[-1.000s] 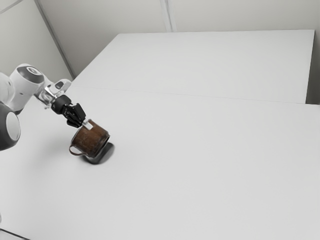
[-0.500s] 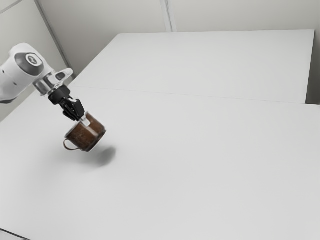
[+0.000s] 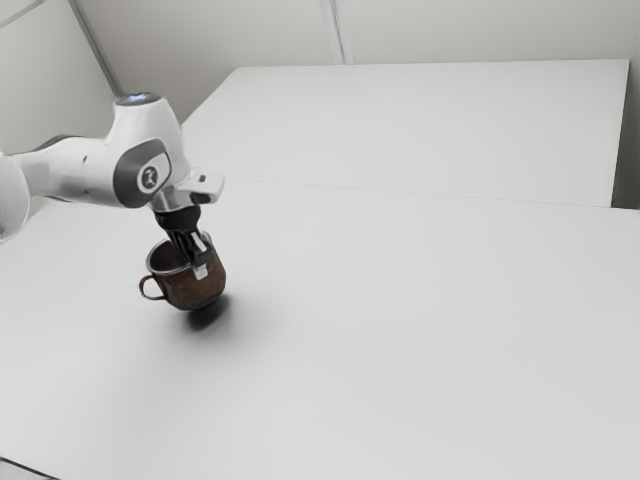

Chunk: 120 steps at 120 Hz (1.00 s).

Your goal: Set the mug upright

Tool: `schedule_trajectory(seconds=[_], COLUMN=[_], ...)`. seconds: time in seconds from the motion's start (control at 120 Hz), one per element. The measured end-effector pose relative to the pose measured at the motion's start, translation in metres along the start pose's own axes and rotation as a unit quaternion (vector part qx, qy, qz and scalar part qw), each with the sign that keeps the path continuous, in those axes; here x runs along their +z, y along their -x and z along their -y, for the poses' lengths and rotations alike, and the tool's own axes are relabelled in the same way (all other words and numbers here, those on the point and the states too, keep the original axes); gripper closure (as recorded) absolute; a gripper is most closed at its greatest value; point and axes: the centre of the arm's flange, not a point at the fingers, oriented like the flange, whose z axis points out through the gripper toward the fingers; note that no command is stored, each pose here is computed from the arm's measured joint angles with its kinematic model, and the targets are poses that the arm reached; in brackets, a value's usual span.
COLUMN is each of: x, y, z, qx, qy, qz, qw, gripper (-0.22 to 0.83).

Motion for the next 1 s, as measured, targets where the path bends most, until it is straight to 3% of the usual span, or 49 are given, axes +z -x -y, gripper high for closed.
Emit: schedule_trajectory(seconds=[0.358, 0.55, 1.0], x=[0.025, 0.048, 0.058], y=[-0.055, -0.042, -0.056], z=[-0.083, -0.022, -0.046], qx=[0.008, -0.087, -0.118], qy=[-0.049, -0.042, -0.038], qz=[-0.013, -0.002, -0.001], qw=[0.999, 0.995, 0.992], gripper=[0.78, 0.78, 0.78])
